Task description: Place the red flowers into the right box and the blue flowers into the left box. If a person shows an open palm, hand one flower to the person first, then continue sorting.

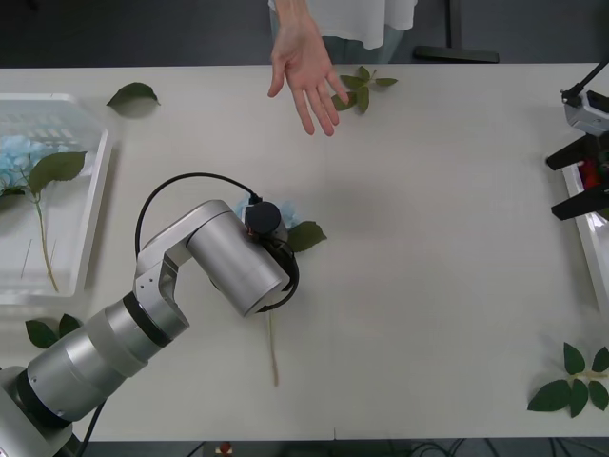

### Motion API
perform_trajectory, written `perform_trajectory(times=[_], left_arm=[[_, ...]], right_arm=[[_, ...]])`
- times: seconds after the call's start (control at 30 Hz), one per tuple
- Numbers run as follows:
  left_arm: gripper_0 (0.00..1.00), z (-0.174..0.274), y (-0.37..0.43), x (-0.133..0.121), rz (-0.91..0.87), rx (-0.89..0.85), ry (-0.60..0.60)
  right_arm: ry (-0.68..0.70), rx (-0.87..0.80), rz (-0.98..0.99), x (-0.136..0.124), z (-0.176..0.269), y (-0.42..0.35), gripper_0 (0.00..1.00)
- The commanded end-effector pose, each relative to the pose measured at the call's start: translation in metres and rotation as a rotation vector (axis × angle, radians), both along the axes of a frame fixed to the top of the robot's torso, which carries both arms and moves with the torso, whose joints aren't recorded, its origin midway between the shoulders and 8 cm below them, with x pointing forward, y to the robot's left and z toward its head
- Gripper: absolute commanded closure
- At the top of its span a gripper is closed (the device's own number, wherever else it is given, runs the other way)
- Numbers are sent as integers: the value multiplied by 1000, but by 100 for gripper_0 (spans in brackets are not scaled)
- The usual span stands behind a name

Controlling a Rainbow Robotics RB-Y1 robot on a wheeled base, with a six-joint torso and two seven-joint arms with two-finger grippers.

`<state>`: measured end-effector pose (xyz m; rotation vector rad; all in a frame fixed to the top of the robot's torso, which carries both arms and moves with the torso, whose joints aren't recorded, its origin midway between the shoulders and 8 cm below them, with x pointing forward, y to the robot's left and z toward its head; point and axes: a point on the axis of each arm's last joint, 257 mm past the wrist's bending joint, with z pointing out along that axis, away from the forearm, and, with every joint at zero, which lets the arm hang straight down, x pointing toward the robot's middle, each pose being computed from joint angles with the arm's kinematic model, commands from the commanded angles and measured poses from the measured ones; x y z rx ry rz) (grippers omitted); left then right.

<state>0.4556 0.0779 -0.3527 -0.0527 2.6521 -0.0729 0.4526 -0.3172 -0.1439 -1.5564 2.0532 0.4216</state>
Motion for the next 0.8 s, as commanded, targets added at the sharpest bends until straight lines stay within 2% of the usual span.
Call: perform_trajectory(times=[0.03,0.4,0.8], left_arm=[[100,15,-17,7,-55,6,-41],[100,15,-17,7,-55,6,-41],[100,15,-17,7,-55,6,-41]], right_arm=[[3,25,-1,-3,-8,11,10],[-41,43,20,-5,-28,35,10],[-41,43,20,-5,-28,35,10]])
